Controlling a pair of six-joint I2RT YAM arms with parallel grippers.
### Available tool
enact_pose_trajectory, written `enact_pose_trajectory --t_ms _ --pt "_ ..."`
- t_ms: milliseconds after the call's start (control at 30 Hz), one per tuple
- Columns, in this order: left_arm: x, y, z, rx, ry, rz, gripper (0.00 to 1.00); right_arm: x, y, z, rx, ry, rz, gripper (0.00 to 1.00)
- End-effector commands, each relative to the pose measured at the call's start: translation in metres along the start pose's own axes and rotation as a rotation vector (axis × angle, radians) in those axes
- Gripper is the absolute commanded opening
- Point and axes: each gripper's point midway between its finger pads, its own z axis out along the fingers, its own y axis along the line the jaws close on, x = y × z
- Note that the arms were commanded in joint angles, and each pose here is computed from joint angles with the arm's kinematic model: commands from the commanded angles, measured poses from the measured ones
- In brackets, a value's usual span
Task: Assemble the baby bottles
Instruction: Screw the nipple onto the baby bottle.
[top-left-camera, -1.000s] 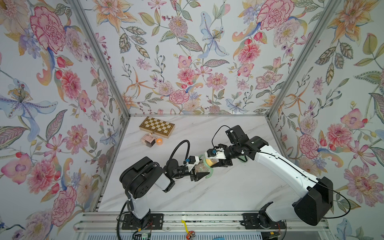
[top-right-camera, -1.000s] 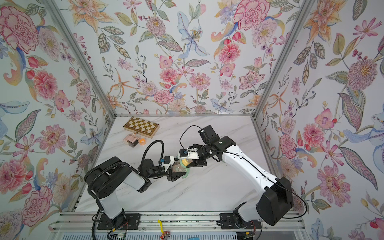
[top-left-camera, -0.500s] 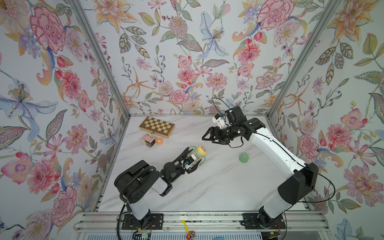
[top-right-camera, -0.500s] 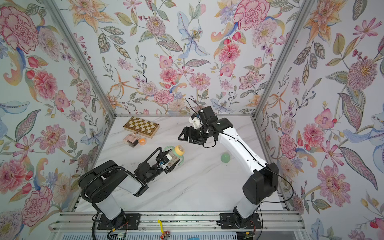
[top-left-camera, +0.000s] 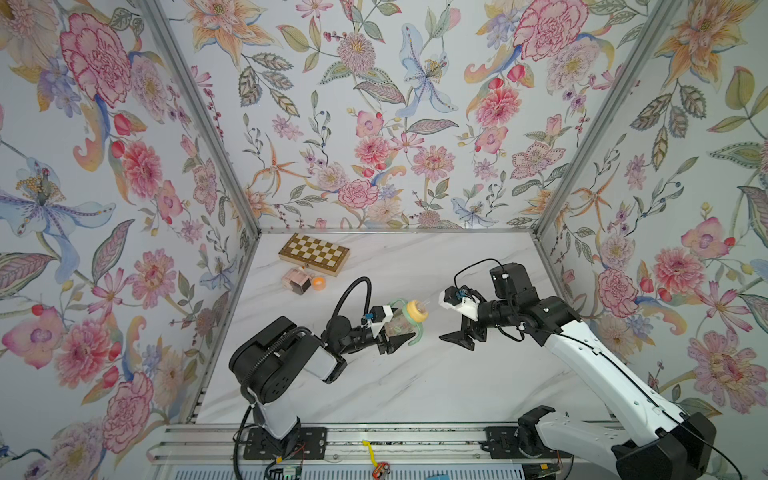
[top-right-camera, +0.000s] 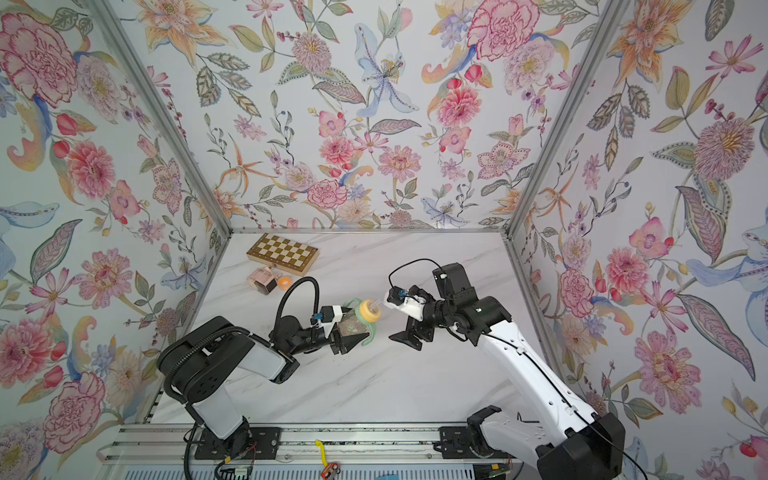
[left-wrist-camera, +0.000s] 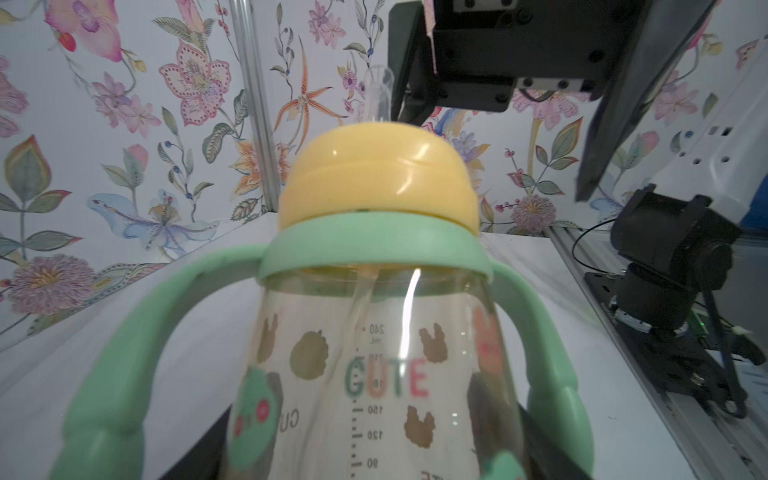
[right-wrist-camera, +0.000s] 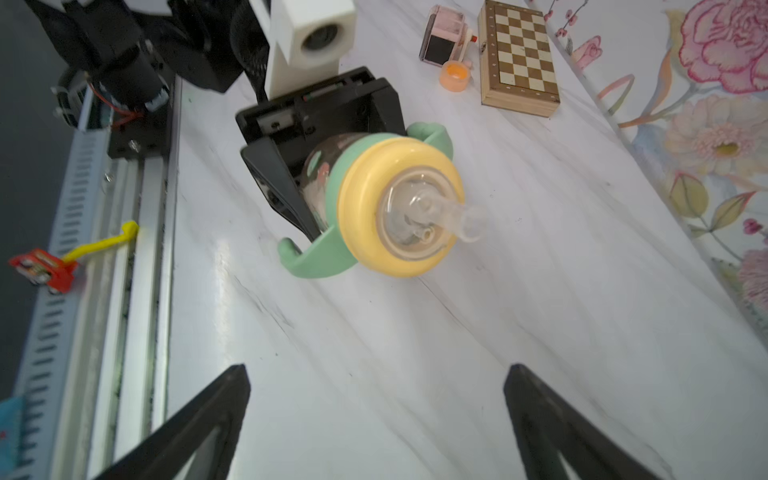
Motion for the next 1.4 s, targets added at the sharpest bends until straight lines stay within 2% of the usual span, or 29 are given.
enact_pose_trajectory --t_ms 0,67,233,400,700,800,1000,1200,1367 --pt "-0.047 -0.024 -0.001 0.155 -0.181 0.090 0.00 -0.013 -0.016 0.005 0.079 0.014 -0.515 0.97" --pt "-0.044 -0.025 0.000 0.167 -0.175 0.077 0.00 -0.014 -0.014 0.015 0.090 0.039 -0.605 0.97" --pt "-0.043 -0.027 0.000 0.181 -0.170 0.076 0.00 -0.017 -0.013 0.032 0.094 0.056 -0.720 0.97" --pt "-0.041 -0.028 0.001 0.195 -0.165 0.066 0.00 -0.024 -0.012 0.038 0.061 0.044 -0.754 0.95" --pt "-0.037 -0.030 0.002 0.212 -0.154 0.057 0.00 -0.029 -0.003 0.044 -0.033 0.031 -0.754 0.82" --pt "-0.036 -0.031 0.002 0.217 -0.151 0.052 0.00 -0.032 0.011 0.049 -0.092 0.023 -0.762 0.75" --pt "-0.034 -0.031 0.003 0.230 -0.147 0.035 0.00 -0.034 0.024 0.053 -0.150 0.016 -0.764 0.70" --pt "-0.035 -0.030 0.003 0.227 -0.147 0.038 0.00 -0.030 0.027 0.056 -0.173 0.025 -0.729 0.52" --pt "-0.037 -0.024 0.002 0.199 -0.156 0.055 0.00 -0.036 0.033 0.052 -0.195 0.004 -0.663 0.45"
